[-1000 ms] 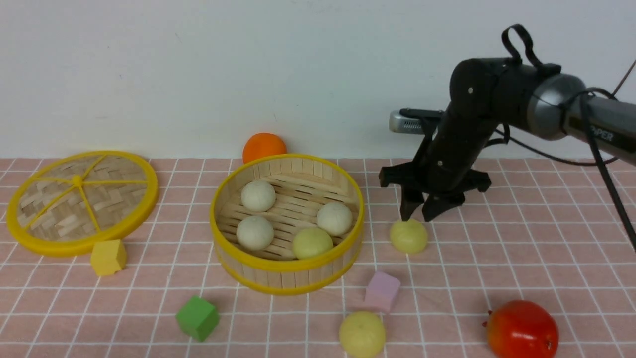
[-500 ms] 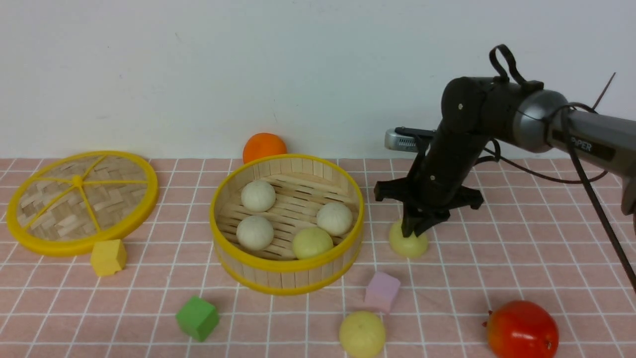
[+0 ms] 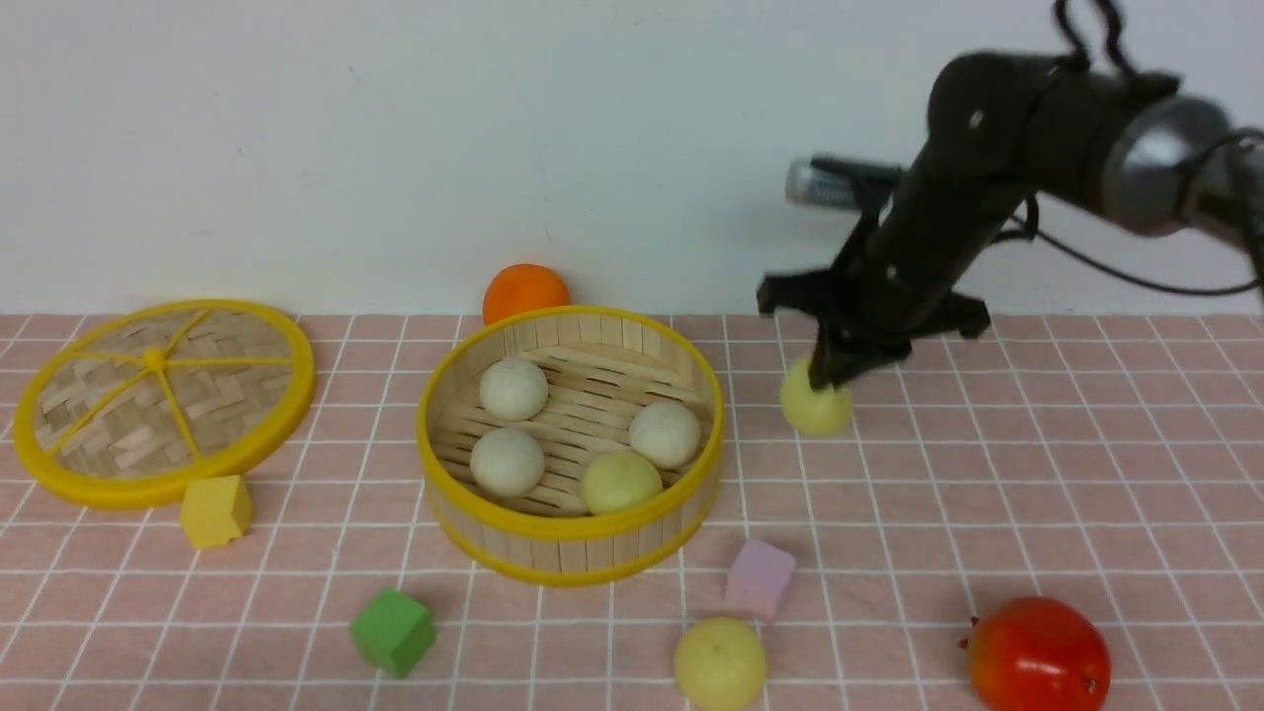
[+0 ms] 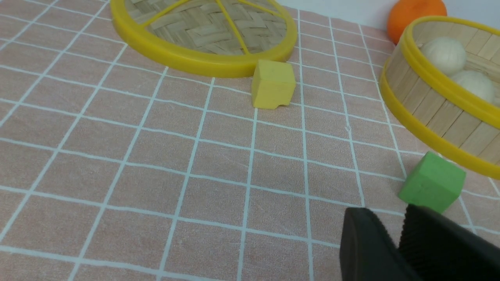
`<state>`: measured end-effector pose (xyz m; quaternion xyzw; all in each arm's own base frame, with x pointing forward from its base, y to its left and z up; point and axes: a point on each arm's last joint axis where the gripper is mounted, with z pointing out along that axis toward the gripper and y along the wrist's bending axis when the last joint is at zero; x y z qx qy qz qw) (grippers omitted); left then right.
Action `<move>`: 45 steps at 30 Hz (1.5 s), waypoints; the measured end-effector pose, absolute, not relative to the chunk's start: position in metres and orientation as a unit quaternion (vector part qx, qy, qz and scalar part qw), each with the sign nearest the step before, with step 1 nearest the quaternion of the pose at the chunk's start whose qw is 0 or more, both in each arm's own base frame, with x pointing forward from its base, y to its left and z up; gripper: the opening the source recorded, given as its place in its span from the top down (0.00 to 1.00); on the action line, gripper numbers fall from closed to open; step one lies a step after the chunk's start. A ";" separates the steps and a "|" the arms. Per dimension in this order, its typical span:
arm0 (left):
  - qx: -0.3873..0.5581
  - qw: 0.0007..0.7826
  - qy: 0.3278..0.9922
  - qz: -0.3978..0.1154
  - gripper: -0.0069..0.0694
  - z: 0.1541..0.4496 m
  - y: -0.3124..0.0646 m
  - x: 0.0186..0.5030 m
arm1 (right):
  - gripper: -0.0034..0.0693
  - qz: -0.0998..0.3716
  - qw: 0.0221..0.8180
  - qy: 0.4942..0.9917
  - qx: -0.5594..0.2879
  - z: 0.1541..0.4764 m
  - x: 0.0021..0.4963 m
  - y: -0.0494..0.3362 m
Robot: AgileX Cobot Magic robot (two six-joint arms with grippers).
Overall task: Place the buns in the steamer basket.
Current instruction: Use the right arm to put the steamed stuffed bun into the steamer, then use the right arm to grab a steamed stuffed bun
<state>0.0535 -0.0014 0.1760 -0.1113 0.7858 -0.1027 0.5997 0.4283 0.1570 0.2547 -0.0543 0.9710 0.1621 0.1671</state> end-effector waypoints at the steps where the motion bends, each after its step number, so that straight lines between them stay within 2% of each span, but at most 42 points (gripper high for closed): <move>1: -0.111 0.600 0.786 -0.103 0.65 0.176 -0.001 0.053 | 0.92 0.189 0.186 0.963 -0.057 0.264 0.428 0.161; 4: -0.111 0.600 0.786 -0.103 0.65 0.176 -0.001 0.053 | 0.92 0.236 0.217 0.944 -0.076 0.274 0.430 0.175; 7: -0.112 0.600 0.786 -0.103 0.64 0.176 -0.001 0.053 | 0.92 0.259 0.235 0.932 -0.097 0.273 0.434 0.191; 13: -0.111 0.600 0.786 -0.103 0.64 0.176 -0.001 0.053 | 0.92 0.267 0.259 0.921 -0.115 0.244 0.457 0.223; 21: -0.111 0.600 0.786 -0.103 0.64 0.176 -0.001 0.053 | 0.92 0.272 0.268 0.918 -0.107 0.215 0.480 0.232; 26: -0.111 0.600 0.786 -0.103 0.63 0.176 -0.001 0.053 | 0.85 0.260 0.260 0.923 -0.109 0.199 0.484 0.232; 28: -0.111 0.600 0.786 -0.103 0.63 0.176 -0.001 0.053 | 0.79 0.259 0.258 0.924 -0.111 0.199 0.484 0.232; 30: -0.111 0.600 0.786 -0.103 0.63 0.176 -0.001 0.053 | 0.66 0.261 0.246 0.926 -0.119 0.205 0.481 0.232; 34: -0.111 0.600 0.786 -0.103 0.63 0.176 -0.001 0.053 | 0.45 0.261 0.199 0.935 -0.133 0.226 0.467 0.230; 37: -0.111 0.600 0.786 -0.103 0.62 0.176 -0.001 0.053 | 0.40 0.251 0.150 0.946 -0.142 0.250 0.447 0.225; 41: -0.111 0.600 0.786 -0.103 0.62 0.176 -0.001 0.053 | 0.41 0.228 0.109 0.954 -0.161 0.260 0.419 0.232; 45: -0.111 0.600 0.786 -0.103 0.62 0.176 -0.001 0.053 | 0.52 0.180 0.053 0.965 -0.185 0.245 0.360 0.251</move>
